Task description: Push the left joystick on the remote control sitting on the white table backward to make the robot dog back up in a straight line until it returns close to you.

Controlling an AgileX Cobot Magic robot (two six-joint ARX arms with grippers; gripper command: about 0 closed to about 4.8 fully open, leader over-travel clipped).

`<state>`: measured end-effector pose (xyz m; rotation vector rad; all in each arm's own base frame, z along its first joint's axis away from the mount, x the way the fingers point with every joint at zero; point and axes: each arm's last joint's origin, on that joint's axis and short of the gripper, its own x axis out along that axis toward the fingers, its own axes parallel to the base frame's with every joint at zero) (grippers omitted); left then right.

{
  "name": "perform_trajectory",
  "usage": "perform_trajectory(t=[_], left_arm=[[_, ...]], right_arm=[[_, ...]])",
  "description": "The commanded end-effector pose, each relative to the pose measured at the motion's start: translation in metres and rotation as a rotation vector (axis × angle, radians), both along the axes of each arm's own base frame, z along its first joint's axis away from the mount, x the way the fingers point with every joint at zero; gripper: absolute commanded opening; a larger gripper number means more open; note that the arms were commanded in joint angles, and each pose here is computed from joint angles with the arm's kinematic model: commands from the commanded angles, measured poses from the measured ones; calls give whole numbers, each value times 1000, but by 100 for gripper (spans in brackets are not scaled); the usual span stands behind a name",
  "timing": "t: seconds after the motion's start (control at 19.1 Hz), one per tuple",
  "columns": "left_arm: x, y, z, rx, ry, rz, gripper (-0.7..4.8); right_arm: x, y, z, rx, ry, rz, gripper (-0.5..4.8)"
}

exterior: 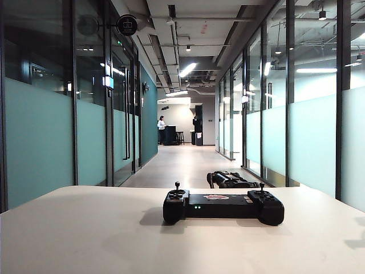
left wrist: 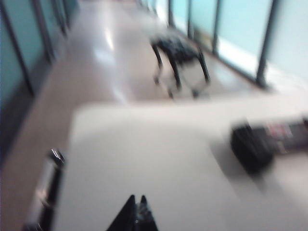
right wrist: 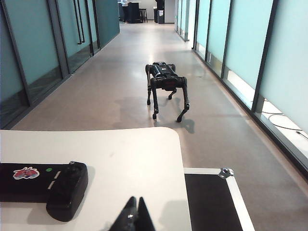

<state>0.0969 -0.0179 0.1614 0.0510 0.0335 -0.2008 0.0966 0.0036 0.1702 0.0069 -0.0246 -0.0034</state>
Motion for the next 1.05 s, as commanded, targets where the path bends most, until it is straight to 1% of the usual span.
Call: perform_trajectory(t=[0.05,0.16,0.26,1.05], left_arm=[[0,10,9,-14,-84,40,-2],[0,13,9,-21,-90,70,-2],[0,15,9,-59,-83,87,-3],[0,15,8,-59,-75,92,-3]], right_arm=[[-1,0,2,2,-17,-1,-4],[-1,0,2,2,-16,-1,-4],[-1,0,2,2,-16,-1,-4],[-1,0,2,2,-16,-1,-4]])
